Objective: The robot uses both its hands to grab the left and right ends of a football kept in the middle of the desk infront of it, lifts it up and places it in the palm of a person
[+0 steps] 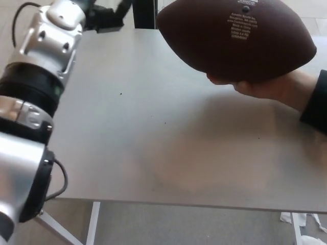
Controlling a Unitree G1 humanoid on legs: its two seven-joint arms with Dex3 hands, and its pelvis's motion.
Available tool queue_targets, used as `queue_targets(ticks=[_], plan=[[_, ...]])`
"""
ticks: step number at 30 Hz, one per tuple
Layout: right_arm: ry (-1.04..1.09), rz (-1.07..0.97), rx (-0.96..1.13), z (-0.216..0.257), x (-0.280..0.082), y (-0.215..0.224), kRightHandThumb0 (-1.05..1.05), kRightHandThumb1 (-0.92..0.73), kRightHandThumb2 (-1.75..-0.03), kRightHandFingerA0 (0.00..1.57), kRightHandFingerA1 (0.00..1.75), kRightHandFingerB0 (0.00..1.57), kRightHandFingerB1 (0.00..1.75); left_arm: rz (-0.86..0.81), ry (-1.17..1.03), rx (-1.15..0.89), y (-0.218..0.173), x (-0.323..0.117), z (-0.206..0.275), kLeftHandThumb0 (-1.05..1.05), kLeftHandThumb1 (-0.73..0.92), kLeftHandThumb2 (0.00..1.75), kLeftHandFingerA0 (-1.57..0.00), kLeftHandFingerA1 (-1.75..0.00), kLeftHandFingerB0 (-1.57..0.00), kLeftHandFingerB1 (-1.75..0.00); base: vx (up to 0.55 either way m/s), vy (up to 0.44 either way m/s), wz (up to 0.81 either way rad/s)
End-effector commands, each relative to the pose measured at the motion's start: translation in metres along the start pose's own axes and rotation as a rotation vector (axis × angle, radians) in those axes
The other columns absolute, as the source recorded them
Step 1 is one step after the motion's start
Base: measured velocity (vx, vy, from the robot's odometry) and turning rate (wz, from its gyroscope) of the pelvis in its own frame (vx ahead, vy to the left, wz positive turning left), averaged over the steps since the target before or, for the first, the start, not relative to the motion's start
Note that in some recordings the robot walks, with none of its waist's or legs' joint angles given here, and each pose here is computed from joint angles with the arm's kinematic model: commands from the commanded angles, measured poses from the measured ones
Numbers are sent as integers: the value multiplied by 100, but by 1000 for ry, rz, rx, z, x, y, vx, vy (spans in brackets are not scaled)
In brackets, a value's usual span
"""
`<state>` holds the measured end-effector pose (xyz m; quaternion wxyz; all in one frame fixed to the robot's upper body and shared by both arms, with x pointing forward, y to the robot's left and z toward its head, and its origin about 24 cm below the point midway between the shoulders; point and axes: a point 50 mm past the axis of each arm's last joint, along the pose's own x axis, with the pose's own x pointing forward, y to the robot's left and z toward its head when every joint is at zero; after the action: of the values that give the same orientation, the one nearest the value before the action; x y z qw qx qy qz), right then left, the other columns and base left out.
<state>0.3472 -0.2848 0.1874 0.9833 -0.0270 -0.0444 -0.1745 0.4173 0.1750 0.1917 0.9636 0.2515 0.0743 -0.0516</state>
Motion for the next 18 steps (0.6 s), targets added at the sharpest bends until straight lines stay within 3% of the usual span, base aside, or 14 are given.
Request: queue_targets(ticks=[1,2,3,5,6,7,8,9,10,11,12,15,17,18], plan=[[-237,185,-119,50,-52,-83,-105,-78,-120,0,9,0,11,105,-326,-388,98,-98,-26,-88,92,77,0,-39,0,0,0,0,0],[-248,181,-100,55,-65,-98,-102,-71,-99,0,4,0,11,151,-338,-390,105,-118,-38,-91,82,119,0,-35,0,-10,0,0,0],[-265,145,-121,60,-84,-115,-98,-75,-121,0,11,0,15,191,-354,-377,111,-144,-55,-82,79,119,0,-35,0,-17,0,0,0],[-300,77,-185,65,-106,-136,-98,-80,-122,0,8,0,13,266,-342,-370,117,-175,-74,-88,83,119,-1,-35,0,-12,0,0,0],[-301,57,-197,66,-112,-142,-95,-74,-118,9,19,5,21,271,-345,-361,118,-184,-80,-80,92,76,-6,-34,0,-13,0,0,0],[-313,4,-232,68,-134,-162,-98,-76,-119,14,34,0,24,329,-333,-332,122,-213,-100,-83,72,109,-16,-52,-5,-29,0,0,0],[-323,-38,-266,70,-153,-177,-98,-76,-119,14,34,0,24,394,-309,-297,125,-240,-112,-83,72,109,-16,-52,-5,-29,0,0,0],[-326,-78,-260,70,-169,-190,-95,-92,-68,10,36,8,30,435,-293,-277,127,-261,-122,-82,71,109,-21,-53,-4,-30,0,0,0],[-330,-143,-262,68,-187,-204,-93,-92,-69,15,34,10,29,492,-259,-260,131,-285,-135,-84,72,108,-25,-55,-7,-39,0,0,0],[-347,-274,-285,66,-219,-227,-83,-69,-107,5,45,4,40,609,-178,-226,138,-325,-155,-86,74,109,-28,-56,-9,-42,0,0,0],[-365,-330,-284,65,-229,-233,-88,-89,-67,20,37,15,29,647,-157,-234,141,-337,-162,-84,73,108,-27,-57,-7,-41,0,0,0],[-415,-463,-276,60,-253,-252,-80,-89,-67,24,36,17,28,731,-138,-252,144,-361,-177,-78,73,109,-24,-58,-5,-39,0,0,0],[-476,-620,-238,46,-277,-270,-73,-82,-66,46,40,29,30,826,-97,-259,146,-387,-194,-79,76,109,-26,-60,-8,-47,0,0,0],[-490,-653,-224,42,-282,-273,-73,-82,-66,46,40,29,30,849,-81,-260,145,-393,-198,-79,76,109,-26,-60,-8,-47,0,0,0]])
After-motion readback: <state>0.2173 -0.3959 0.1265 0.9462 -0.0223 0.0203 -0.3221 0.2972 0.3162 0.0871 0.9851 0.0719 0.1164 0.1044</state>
